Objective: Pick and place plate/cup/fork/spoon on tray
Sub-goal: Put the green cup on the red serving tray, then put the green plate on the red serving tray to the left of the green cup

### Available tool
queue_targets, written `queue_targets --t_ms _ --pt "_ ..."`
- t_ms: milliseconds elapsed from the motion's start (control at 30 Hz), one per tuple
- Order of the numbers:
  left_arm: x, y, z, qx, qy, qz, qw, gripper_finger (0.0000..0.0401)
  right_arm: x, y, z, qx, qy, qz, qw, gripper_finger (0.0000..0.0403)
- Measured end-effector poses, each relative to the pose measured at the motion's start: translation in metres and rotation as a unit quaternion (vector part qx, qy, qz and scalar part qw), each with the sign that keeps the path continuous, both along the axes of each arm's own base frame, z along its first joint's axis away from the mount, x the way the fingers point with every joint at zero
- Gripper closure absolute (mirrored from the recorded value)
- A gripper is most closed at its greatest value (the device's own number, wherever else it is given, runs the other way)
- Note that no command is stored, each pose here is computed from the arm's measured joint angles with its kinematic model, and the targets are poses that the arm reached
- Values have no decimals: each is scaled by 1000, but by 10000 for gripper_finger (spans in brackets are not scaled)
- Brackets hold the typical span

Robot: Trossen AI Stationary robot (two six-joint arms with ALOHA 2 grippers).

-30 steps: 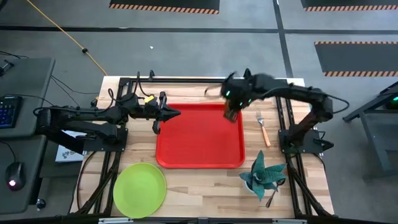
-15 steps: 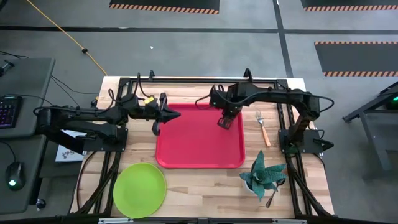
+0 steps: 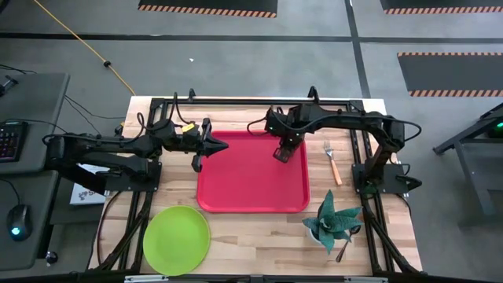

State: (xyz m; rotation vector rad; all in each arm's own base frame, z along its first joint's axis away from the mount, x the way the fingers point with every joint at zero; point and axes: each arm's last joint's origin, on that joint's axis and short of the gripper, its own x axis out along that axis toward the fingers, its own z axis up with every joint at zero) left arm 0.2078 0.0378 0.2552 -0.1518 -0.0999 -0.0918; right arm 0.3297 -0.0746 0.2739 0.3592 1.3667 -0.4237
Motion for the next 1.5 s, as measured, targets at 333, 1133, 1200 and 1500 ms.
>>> queue_targets --t_ms 333,1133,1200,1500 --pt "0 0 0 0 0 0 1000 401 0 0 0 -1 1 -16 1000 354" --pt "0 0 0 0 0 1 1000 401 -34 9 50 -10 -71 25 997 158" --pt "0 0 0 0 0 1 1000 401 -42 12 62 -11 -92 32 995 158" --pt "1 0 -7 2 35 2 999 401 -92 44 94 -106 -194 72 973 158"
